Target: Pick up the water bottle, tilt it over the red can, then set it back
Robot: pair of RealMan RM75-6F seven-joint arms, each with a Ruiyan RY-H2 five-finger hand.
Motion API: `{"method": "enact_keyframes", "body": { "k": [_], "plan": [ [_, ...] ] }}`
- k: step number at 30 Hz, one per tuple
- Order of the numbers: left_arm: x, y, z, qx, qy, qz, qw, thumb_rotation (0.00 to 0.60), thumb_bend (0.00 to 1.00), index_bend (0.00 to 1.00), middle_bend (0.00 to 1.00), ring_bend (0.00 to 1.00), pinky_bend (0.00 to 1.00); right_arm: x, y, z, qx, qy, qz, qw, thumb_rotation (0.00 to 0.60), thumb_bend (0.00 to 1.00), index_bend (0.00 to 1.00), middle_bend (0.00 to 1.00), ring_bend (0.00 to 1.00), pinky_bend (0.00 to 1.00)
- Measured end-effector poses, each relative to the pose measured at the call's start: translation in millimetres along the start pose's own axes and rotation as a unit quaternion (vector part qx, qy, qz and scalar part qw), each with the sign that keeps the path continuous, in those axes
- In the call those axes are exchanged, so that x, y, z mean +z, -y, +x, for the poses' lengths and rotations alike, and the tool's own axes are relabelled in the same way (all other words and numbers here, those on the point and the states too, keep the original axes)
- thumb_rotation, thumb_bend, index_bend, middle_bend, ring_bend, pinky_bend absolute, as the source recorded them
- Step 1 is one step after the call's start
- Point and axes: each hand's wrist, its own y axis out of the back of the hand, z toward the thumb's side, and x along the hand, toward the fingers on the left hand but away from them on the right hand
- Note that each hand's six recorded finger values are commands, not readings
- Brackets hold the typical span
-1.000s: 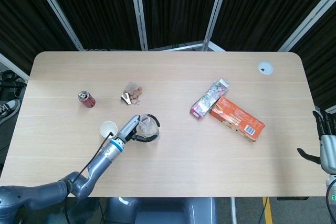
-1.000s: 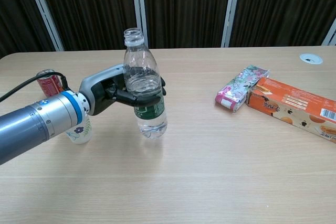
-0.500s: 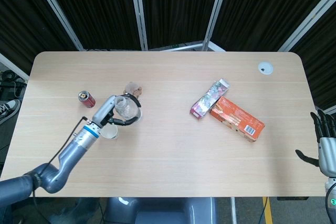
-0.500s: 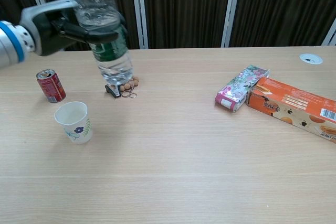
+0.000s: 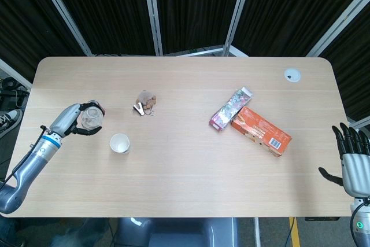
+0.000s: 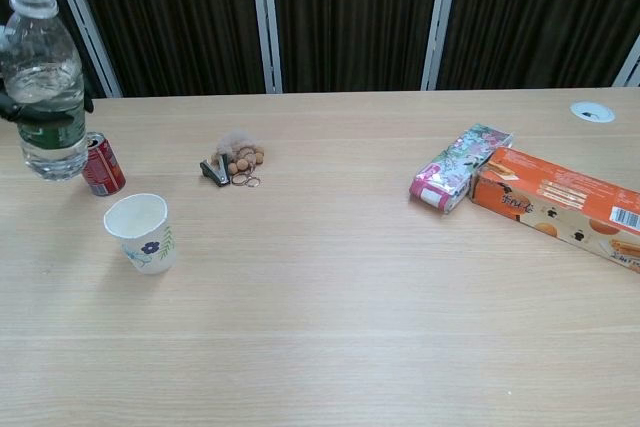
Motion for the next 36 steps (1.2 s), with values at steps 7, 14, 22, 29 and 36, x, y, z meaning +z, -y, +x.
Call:
{"method": "enact_keyframes", "body": {
  "k": [7, 14, 22, 29, 36],
  "plan": [
    [-40.9, 20.7, -2.3, -0.027, -0.03, 0.086, 0.9955, 0.6, 0.45, 0.47, 0.44, 0.31, 0.35, 1.6, -0.5, -1.1, -0.001, 0.0, 0.003, 1.0, 0.6, 0.0, 0.0, 0.0, 0.0, 0.0],
    [-53.9, 35.5, 3.7, -0.041, -0.039, 0.138, 0.9889, 0.6, 0.45, 0.47, 0.44, 0.31, 0.35, -0.8, 2.5, -1.4, 0.004, 0.006, 0.007, 0.9999, 0.6, 0.0, 0.0, 0.0, 0.0, 0.0],
    [-68.9, 31.7, 3.1, -0.048, -0.059, 0.175, 0.9816, 0.6, 0.45, 0.47, 0.44, 0.31, 0.35, -4.5, 5.3, -3.1, 0.007, 0.012, 0.01, 0.9999, 0.6, 0.0, 0.0, 0.0, 0.0, 0.0],
    [-72.4, 24.3, 7.6, -0.048, -0.059, 0.241, 0.9675, 0.6, 0.46, 0.47, 0.44, 0.31, 0.35, -3.4, 5.3, -2.5, 0.006, 0.011, 0.011, 0.9999, 0.6, 0.0, 0.0, 0.0, 0.0, 0.0],
    [-66.3, 21.7, 13.2, -0.044, -0.049, 0.281, 0.9575, 0.6, 0.47, 0.47, 0.44, 0.31, 0.35, -4.6, 6.7, -3.0, 0.009, 0.013, 0.012, 0.9998, 0.6, 0.0, 0.0, 0.0, 0.0, 0.0]
  ]
}}
